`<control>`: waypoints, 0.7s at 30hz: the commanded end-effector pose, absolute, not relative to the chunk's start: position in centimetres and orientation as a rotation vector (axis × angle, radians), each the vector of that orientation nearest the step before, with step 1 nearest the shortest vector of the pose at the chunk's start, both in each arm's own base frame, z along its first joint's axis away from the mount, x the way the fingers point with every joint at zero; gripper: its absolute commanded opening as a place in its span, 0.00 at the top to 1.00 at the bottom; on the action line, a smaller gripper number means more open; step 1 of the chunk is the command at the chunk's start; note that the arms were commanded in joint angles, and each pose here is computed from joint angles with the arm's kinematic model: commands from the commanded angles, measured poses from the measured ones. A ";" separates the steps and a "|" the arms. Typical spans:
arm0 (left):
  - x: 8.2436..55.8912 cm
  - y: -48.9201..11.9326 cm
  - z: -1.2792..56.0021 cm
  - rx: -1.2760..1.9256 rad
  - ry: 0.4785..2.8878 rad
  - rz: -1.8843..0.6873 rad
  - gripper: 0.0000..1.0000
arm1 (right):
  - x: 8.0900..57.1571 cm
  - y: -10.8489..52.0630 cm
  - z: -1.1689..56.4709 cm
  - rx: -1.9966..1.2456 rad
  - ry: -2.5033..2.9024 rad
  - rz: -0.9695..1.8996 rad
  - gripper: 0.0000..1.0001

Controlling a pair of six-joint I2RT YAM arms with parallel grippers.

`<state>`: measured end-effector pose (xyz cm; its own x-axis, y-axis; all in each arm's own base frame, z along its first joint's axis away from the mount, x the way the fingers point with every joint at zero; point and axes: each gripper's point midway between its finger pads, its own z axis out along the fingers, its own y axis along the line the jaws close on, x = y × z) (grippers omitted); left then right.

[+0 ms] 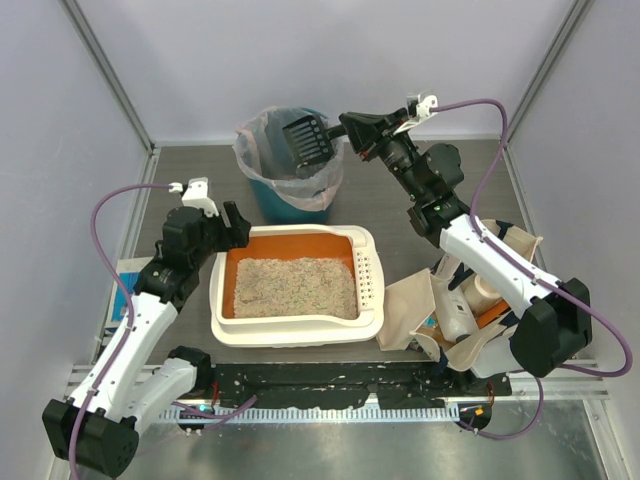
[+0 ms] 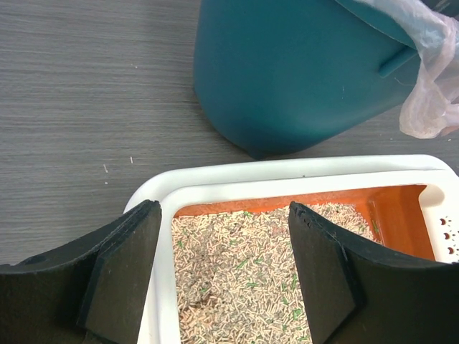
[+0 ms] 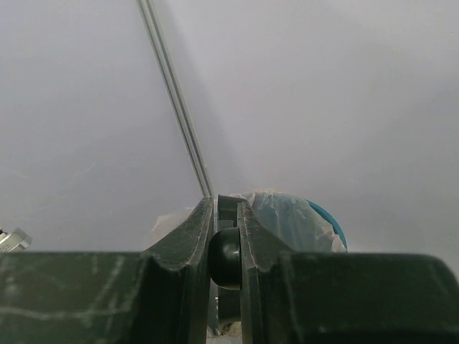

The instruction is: Clean the litter box

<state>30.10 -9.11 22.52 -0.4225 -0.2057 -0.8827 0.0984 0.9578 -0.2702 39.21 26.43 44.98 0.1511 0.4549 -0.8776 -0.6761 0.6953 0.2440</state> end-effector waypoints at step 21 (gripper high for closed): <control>30.5 -9.3 24.7 -0.085 1.932 -0.361 0.24 | 30.9 32.0 48.8 -0.663 0.865 0.520 0.99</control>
